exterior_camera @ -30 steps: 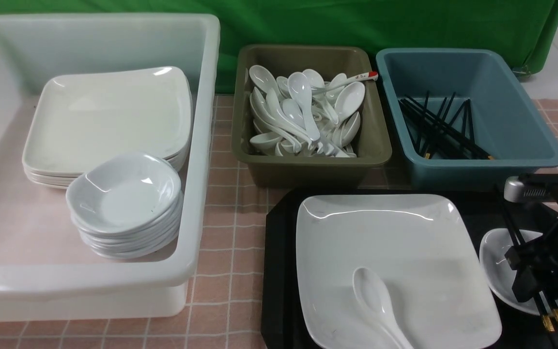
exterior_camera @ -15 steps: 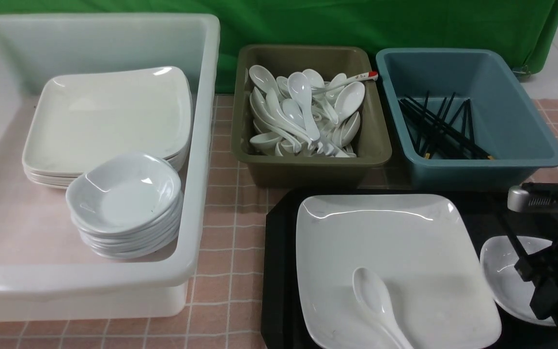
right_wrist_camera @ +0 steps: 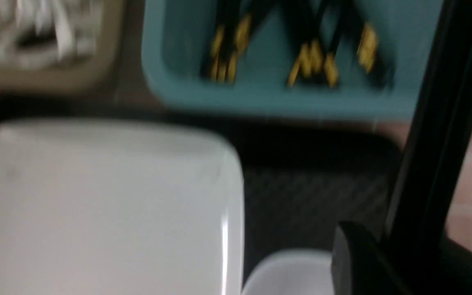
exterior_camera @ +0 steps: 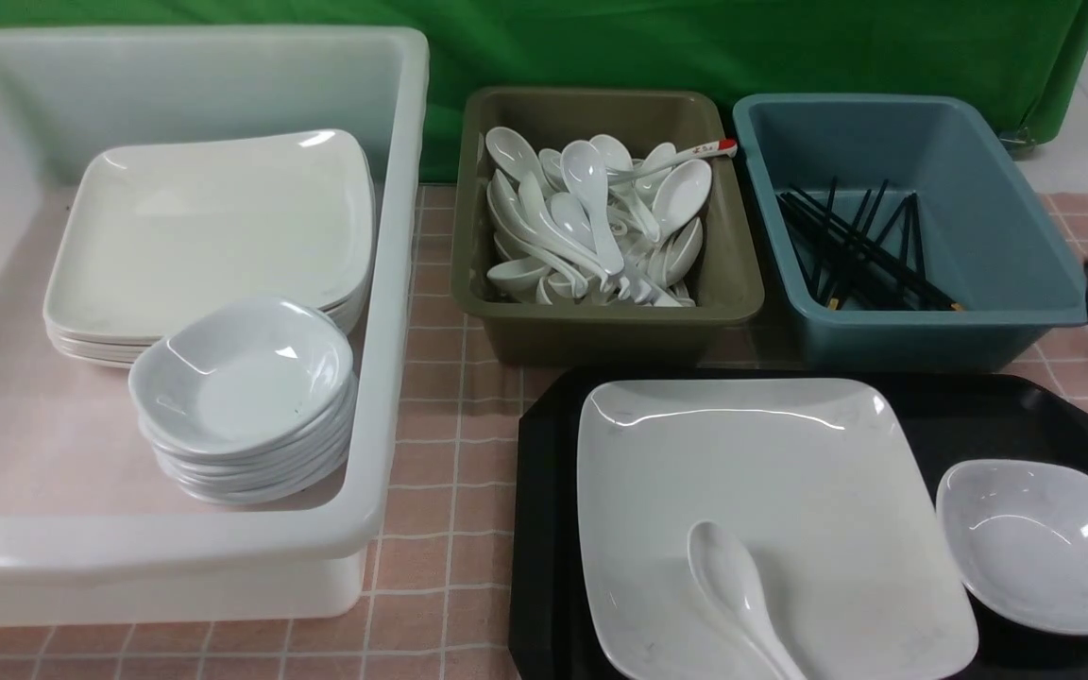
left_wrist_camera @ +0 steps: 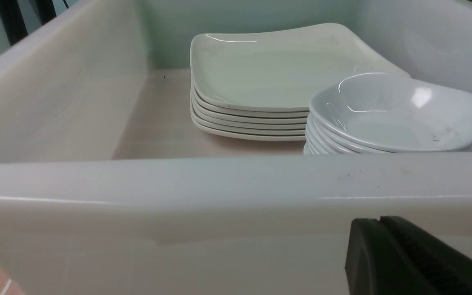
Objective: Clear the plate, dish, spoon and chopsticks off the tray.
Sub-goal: Use the right arm to put the chopsticks into the small storage box on the right
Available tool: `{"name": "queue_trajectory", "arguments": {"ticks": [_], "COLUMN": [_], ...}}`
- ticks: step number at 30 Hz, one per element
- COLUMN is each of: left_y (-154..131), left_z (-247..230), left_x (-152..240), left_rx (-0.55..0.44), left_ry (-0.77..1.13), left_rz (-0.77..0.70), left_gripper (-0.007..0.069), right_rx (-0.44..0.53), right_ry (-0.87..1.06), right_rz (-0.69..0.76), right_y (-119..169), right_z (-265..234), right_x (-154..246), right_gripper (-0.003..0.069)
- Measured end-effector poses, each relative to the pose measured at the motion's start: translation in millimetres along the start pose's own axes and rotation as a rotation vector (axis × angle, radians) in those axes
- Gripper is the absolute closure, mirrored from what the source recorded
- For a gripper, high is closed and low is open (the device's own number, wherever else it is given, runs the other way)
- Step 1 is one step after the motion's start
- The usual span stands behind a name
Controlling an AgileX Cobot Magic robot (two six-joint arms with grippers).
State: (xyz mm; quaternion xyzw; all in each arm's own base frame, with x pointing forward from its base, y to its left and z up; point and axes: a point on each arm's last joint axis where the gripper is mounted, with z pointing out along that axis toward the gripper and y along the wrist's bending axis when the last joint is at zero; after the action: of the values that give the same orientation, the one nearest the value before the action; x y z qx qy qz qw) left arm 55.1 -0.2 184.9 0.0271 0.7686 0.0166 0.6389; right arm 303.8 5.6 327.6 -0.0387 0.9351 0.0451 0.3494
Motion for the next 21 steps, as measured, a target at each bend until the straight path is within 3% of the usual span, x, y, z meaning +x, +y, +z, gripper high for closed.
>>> {"name": "queue_trajectory", "arguments": {"ticks": [6,11,14,15,18,21], "left_y": [0.0,0.0,0.0,0.0,0.0,0.0], "left_z": [0.0,0.0,0.0,0.0,0.0,0.0], "left_x": [0.0,0.0,0.0,0.0,0.0,-0.1], "left_rx": [0.000,0.000,0.000,0.000,0.000,0.000], "left_ry": [0.000,0.000,0.000,0.000,0.000,-0.001], "left_rz": [0.000,0.000,0.000,0.000,0.000,0.000], "left_gripper": [0.0601,0.0603,0.0603,0.0603,0.0603,0.0603], "right_rx": [0.029,0.040,0.037,0.035,0.021,-0.003], "right_ry": [-0.159,-0.141,-0.094,-0.056,0.022,0.116], "right_rz": [0.005,0.050,0.079,0.097,0.106,0.100], "right_y": [-10.2,-23.3,-26.9,-28.4,-26.7,-22.4], "right_z": [41.1,127.7,159.1,174.9,183.8,172.4], "right_x": [-54.9,-73.5,-67.8,-62.2,-54.7,-55.3], "right_gripper": [0.0490,0.0472,0.0400,0.0331,0.0244,0.0244]}}
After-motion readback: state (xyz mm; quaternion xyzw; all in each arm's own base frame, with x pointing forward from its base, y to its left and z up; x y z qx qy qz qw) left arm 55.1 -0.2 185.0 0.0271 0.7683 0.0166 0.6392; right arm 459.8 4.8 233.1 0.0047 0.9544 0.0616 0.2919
